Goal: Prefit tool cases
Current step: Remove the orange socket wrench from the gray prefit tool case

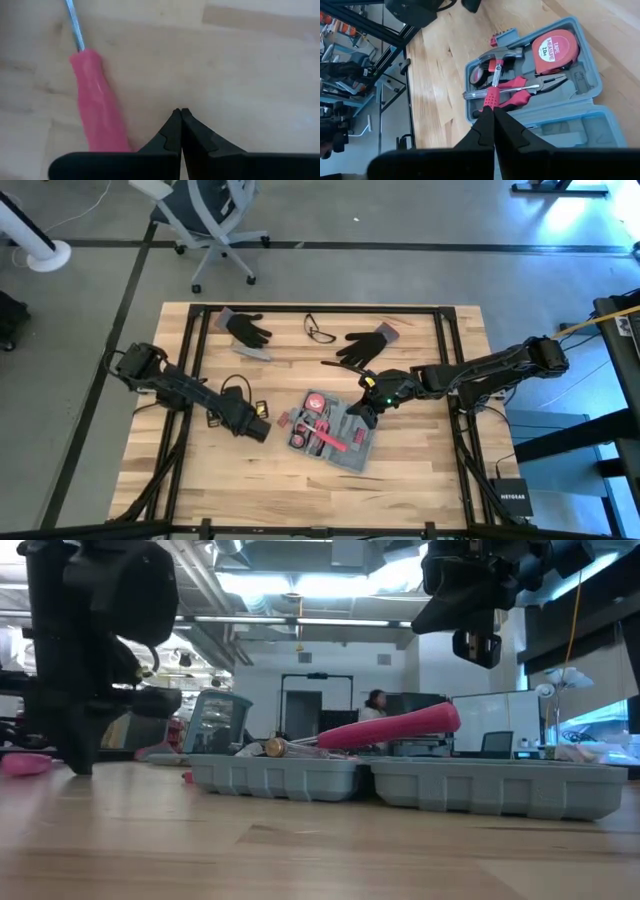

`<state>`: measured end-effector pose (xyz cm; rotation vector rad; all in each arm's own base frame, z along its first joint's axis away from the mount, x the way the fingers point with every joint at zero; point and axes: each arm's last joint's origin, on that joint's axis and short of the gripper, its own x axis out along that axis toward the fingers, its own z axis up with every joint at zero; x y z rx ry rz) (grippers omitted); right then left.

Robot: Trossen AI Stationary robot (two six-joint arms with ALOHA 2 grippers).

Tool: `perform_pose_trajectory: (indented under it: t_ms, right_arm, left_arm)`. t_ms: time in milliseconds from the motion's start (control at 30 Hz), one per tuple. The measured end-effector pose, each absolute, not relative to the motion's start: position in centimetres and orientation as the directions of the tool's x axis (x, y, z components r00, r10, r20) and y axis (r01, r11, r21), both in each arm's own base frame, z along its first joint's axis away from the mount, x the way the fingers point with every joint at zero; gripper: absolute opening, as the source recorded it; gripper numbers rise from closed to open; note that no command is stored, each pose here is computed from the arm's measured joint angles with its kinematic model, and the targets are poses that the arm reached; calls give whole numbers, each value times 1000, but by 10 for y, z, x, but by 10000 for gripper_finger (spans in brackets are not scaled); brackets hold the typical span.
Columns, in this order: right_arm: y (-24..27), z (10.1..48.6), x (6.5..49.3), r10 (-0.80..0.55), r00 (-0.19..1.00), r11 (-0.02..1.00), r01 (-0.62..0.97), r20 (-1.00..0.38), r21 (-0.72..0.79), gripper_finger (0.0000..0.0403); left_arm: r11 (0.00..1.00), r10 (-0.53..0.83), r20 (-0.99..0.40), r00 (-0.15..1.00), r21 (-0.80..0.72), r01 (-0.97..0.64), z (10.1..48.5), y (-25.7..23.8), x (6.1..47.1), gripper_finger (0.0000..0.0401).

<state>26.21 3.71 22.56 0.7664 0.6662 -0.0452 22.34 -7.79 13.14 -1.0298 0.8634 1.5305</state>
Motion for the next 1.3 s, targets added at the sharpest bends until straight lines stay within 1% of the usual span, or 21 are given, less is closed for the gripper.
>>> perform_pose_trajectory:
  t_ms: [300, 467, 533, 600, 667, 767, 867, 933, 1067, 1233, 1300]
  right_arm:
    - [37, 226, 262, 195, 796, 731, 272, -573, 626, 1]
    - [37, 225, 262, 186, 797, 733, 277, -574, 622, 1]
    - [37, 226, 262, 184, 798, 733, 278, -574, 621, 1]
    - [37, 225, 263, 177, 798, 734, 283, -577, 617, 1]
    - [37, 224, 263, 176, 796, 734, 286, -579, 616, 1]
    - [37, 225, 263, 176, 798, 734, 284, -577, 617, 1]
    - [37, 224, 263, 176, 797, 734, 284, -577, 617, 1]
    - [37, 224, 263, 176, 797, 728, 289, -577, 621, 1]
    - [37, 224, 263, 176, 797, 718, 297, -577, 630, 1]
    - [37, 224, 263, 176, 797, 717, 297, -577, 630, 1]
    - [37, 224, 263, 176, 797, 717, 298, -577, 630, 1]
  left_arm:
    - [-180, 379, -916, -129, 64, -982, 136, -79, 218, 0]
    - [-183, 392, -912, -125, 55, -981, 136, -78, 219, 0]
    - [-177, 408, -907, -102, 31, -984, 136, -75, 222, 0]
    - [-136, 432, -901, -47, -14, -991, 136, -72, 228, 0]
    - [-75, 460, -888, 14, -55, -996, 135, -67, 235, 0]
    - [0, 469, -882, 51, -58, -998, 135, -55, 244, 0]
    - [44, 470, -882, 32, -13, -999, 135, -40, 248, 0]
    - [71, 443, -897, -1, 36, -997, 134, -29, 249, 0]
    - [196, 366, -929, -51, 130, -972, 134, -12, 250, 0]
    - [346, 295, -952, -89, 193, -918, 134, 3, 249, 0]
    - [404, 285, -953, -99, 213, -890, 134, 6, 248, 0]
